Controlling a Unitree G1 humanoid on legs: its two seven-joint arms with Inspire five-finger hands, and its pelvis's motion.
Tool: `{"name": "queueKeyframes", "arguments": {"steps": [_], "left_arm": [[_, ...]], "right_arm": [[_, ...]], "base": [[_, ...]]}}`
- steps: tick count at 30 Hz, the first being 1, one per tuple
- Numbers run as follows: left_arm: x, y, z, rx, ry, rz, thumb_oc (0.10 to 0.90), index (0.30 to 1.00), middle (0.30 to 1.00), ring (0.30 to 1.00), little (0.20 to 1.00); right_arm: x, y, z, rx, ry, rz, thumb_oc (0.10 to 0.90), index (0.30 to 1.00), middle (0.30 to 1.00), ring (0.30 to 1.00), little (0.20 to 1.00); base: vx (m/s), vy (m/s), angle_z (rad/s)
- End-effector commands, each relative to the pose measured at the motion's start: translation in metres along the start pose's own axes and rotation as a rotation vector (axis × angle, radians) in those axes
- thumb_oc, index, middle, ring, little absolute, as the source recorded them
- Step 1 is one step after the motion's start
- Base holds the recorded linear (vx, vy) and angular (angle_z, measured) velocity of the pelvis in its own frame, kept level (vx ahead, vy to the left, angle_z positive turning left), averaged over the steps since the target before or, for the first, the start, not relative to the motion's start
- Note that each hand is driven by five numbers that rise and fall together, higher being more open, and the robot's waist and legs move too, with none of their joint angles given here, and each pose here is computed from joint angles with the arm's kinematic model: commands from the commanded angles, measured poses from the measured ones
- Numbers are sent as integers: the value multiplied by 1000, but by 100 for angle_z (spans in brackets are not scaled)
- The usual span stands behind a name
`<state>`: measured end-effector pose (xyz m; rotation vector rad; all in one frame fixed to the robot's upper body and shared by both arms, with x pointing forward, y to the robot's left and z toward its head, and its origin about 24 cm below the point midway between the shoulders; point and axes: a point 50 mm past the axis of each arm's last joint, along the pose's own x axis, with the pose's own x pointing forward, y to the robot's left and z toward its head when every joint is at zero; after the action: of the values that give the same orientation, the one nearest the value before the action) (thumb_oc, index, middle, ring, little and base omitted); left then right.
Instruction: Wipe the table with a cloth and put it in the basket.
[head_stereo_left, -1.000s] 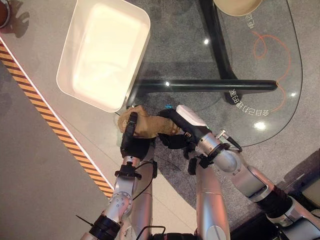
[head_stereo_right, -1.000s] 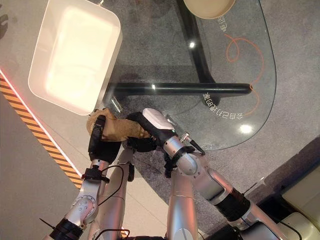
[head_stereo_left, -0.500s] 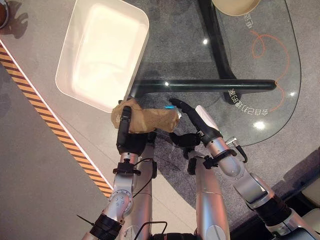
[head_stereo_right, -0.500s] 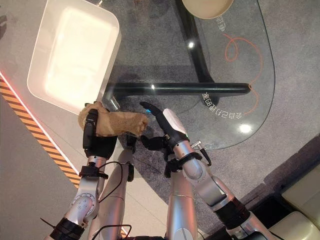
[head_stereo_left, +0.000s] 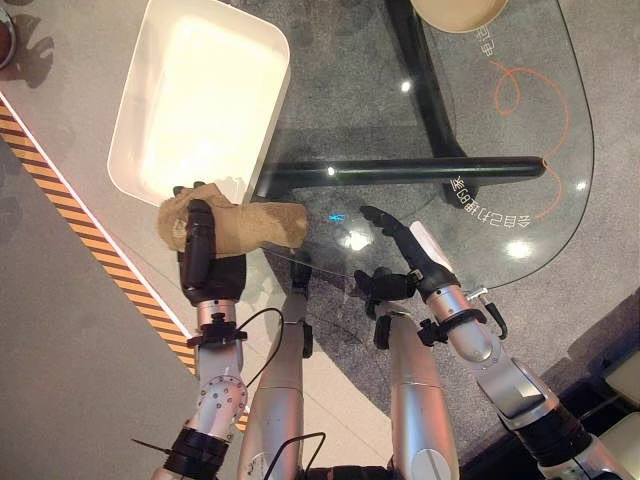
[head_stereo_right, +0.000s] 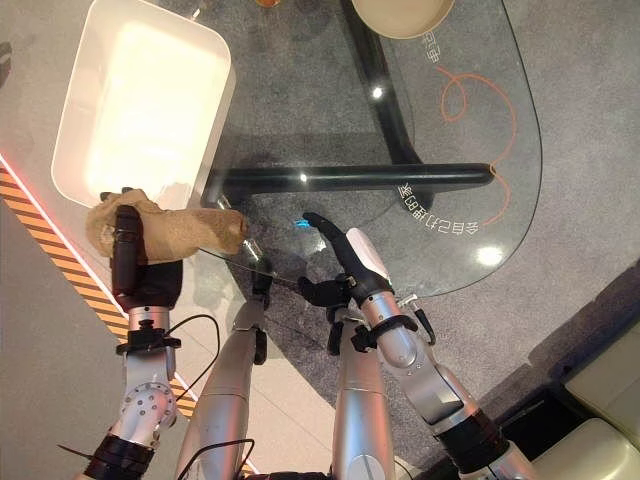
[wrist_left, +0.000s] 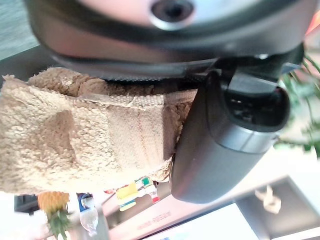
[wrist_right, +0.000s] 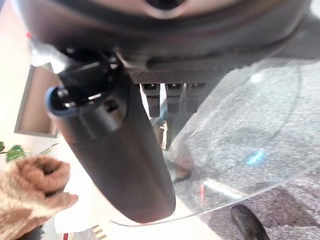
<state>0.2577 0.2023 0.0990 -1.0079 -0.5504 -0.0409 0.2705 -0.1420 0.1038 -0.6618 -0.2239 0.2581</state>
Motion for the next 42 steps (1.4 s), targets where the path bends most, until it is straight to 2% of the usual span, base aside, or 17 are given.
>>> {"name": "queueKeyframes", "arguments": {"steps": [1, 4, 8, 11, 13, 16, 20, 27, 32, 38, 42], "left_arm": [[9, -47, 48, 249, -229, -219, 100, 300, 300, 300, 200], [13, -49, 59, 355, -274, -202, 100, 300, 300, 300, 200], [20, -52, 72, 585, -336, -156, 100, 300, 300, 300, 200], [25, -57, 81, 864, -461, -78, 100, 300, 300, 300, 200], [36, -53, 90, 1121, -557, 3, 100, 300, 300, 300, 200], [47, -46, 101, 1300, -607, 66, 100, 300, 300, 300, 200], [60, -42, 113, 1373, -635, 134, 100, 300, 300, 300, 200], [80, -39, 122, 1653, -722, 221, 100, 300, 300, 300, 200], [92, -39, 130, 1687, -739, 287, 100, 300, 300, 300, 200], [107, -39, 124, 1719, -708, 283, 100, 300, 300, 300, 200], [117, -39, 119, 1754, -672, 288, 100, 300, 300, 300, 200]], "right_arm": [[-11, -14, 20, 0, -99, 0, 800, 900, 900, 900, 900], [-13, -12, 14, -7, -64, 25, 800, 900, 900, 900, 900], [-17, -9, 4, -40, 0, 85, 800, 900, 900, 900, 900], [-16, -7, -1, -55, 43, 112, 800, 900, 900, 900, 900], [-14, -9, -6, -63, 76, 136, 800, 900, 900, 900, 900], [-12, -10, -10, -65, 108, 150, 800, 900, 900, 900, 900], [-13, -11, -14, -65, 139, 175, 800, 900, 900, 900, 900], [-15, -5, -21, -78, 203, 227, 800, 900, 900, 900, 900], [-15, -5, -25, -81, 240, 247, 800, 900, 900, 900, 900], [-16, 5, -33, -67, 313, 349, 800, 900, 900, 900, 900], [-19, 16, -38, 11, 361, 398, 800, 900, 900, 900, 900]], "base": [[25, 92, -7], [20, 86, -2], [25, 118, -8], [18, 95, -4], [18, 104, 1], [9, 71, -1], [2, 78, -3], [32, 64, -5], [13, 51, -1], [12, 26, -1], [7, 6, -2]]}}
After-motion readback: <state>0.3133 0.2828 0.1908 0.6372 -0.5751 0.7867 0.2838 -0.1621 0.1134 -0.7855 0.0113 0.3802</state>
